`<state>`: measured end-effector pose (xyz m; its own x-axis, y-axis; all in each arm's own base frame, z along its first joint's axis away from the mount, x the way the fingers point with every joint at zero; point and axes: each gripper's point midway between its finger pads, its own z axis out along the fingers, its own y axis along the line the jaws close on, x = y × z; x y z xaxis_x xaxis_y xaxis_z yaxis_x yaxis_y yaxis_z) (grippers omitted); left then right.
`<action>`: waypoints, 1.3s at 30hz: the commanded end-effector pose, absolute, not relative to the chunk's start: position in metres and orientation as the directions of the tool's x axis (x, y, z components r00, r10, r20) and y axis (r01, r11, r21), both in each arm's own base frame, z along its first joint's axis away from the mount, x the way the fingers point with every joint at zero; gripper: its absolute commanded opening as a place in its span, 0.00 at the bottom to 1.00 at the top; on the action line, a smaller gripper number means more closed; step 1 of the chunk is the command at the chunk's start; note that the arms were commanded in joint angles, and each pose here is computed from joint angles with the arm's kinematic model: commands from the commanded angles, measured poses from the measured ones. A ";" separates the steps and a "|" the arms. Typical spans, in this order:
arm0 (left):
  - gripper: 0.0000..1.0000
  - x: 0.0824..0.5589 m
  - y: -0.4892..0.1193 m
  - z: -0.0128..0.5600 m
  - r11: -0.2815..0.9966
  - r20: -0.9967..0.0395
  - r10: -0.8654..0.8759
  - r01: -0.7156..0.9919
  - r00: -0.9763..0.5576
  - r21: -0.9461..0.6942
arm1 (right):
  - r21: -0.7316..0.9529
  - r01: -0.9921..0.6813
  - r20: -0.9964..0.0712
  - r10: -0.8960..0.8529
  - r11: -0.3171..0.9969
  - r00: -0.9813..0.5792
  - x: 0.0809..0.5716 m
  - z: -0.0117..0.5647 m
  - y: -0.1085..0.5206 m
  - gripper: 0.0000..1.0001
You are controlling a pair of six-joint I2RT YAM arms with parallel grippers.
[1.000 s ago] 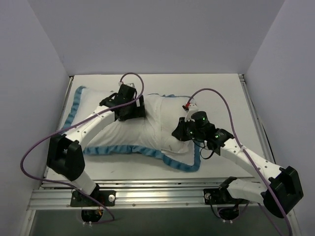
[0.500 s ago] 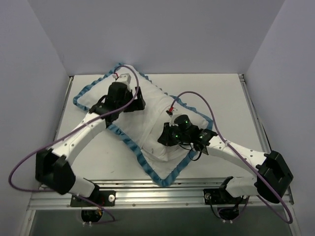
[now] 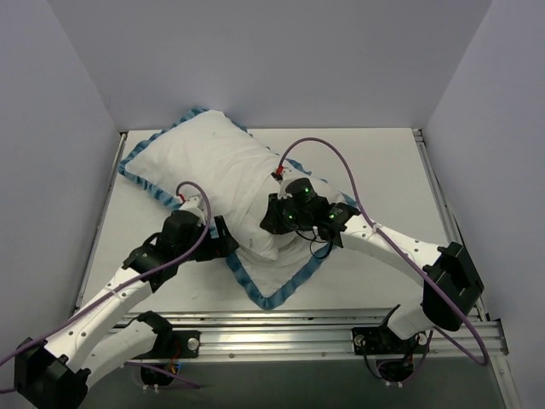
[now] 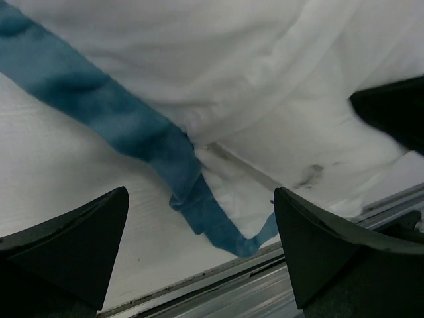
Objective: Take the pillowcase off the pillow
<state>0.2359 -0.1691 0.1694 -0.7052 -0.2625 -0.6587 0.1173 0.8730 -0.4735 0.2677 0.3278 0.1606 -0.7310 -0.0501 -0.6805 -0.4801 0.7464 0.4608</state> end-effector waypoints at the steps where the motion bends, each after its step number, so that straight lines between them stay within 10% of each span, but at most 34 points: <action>1: 1.00 0.219 -0.191 0.149 0.823 -0.594 -0.295 0.116 -0.748 -0.555 | 0.458 -0.558 -0.775 0.003 0.692 -0.632 0.286 0.212 0.345 0.00; 13: 0.78 0.253 -0.221 0.111 0.846 -0.623 -0.253 0.143 -0.740 -0.514 | 0.463 -0.572 -0.788 0.019 0.677 -0.615 0.284 0.231 0.351 0.00; 20: 0.04 0.281 -0.207 0.100 0.891 -0.656 -0.315 0.025 -0.686 -0.453 | 0.462 -0.600 -0.809 0.034 0.653 -0.587 0.275 0.258 0.346 0.00; 39: 0.02 0.343 -0.111 0.100 0.775 -0.631 -0.628 -0.439 -0.456 -0.454 | 0.322 -0.850 -0.895 -0.157 0.417 -0.417 0.147 0.344 0.261 0.00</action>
